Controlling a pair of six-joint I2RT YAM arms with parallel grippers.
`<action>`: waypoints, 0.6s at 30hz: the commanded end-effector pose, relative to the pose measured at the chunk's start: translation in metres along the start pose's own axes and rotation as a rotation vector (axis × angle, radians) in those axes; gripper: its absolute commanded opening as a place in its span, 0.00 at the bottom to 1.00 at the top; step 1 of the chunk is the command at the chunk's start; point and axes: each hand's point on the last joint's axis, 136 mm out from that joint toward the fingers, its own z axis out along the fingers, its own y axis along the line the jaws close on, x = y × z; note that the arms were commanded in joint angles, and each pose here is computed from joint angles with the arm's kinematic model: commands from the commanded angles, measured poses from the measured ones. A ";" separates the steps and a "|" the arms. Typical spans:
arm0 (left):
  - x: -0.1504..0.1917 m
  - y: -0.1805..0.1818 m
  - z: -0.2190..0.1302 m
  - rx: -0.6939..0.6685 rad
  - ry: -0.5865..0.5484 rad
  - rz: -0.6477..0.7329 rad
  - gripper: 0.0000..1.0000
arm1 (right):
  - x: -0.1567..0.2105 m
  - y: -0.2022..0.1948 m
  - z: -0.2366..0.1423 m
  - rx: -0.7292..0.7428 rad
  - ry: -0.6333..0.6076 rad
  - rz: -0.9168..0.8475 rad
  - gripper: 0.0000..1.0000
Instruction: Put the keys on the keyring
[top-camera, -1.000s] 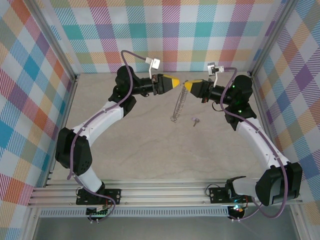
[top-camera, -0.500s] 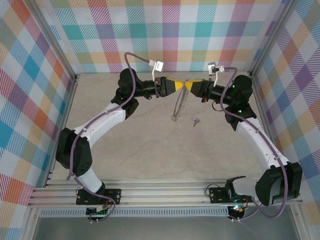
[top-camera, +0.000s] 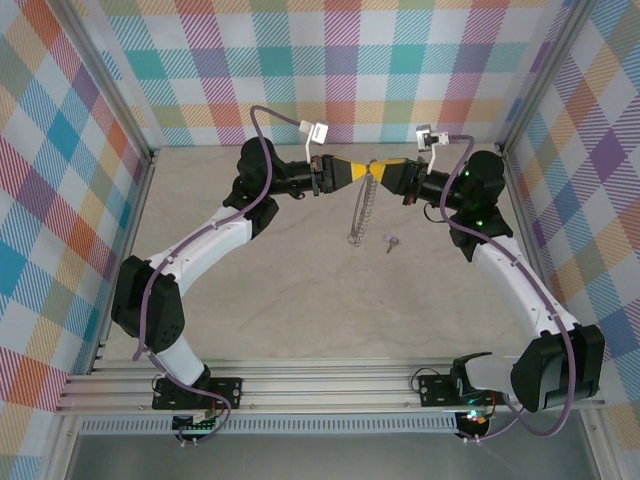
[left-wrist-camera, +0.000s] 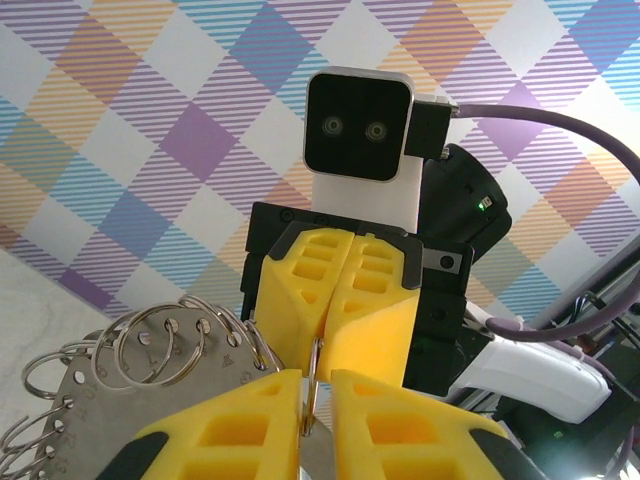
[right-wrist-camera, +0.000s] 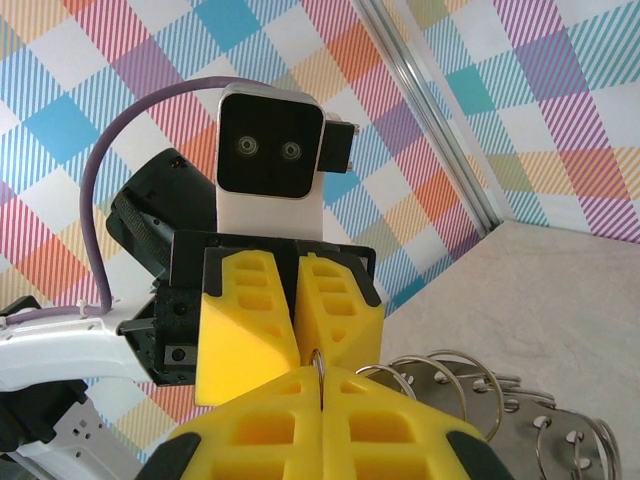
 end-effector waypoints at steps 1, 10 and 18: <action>-0.006 -0.024 0.000 0.042 -0.014 0.052 0.14 | -0.008 0.011 -0.004 -0.014 -0.029 -0.046 0.00; -0.005 -0.024 0.002 0.044 -0.004 0.056 0.00 | -0.008 0.009 -0.004 -0.010 -0.030 -0.041 0.00; 0.002 -0.021 0.000 -0.014 0.057 0.154 0.00 | -0.013 0.001 -0.015 0.059 -0.059 -0.027 0.37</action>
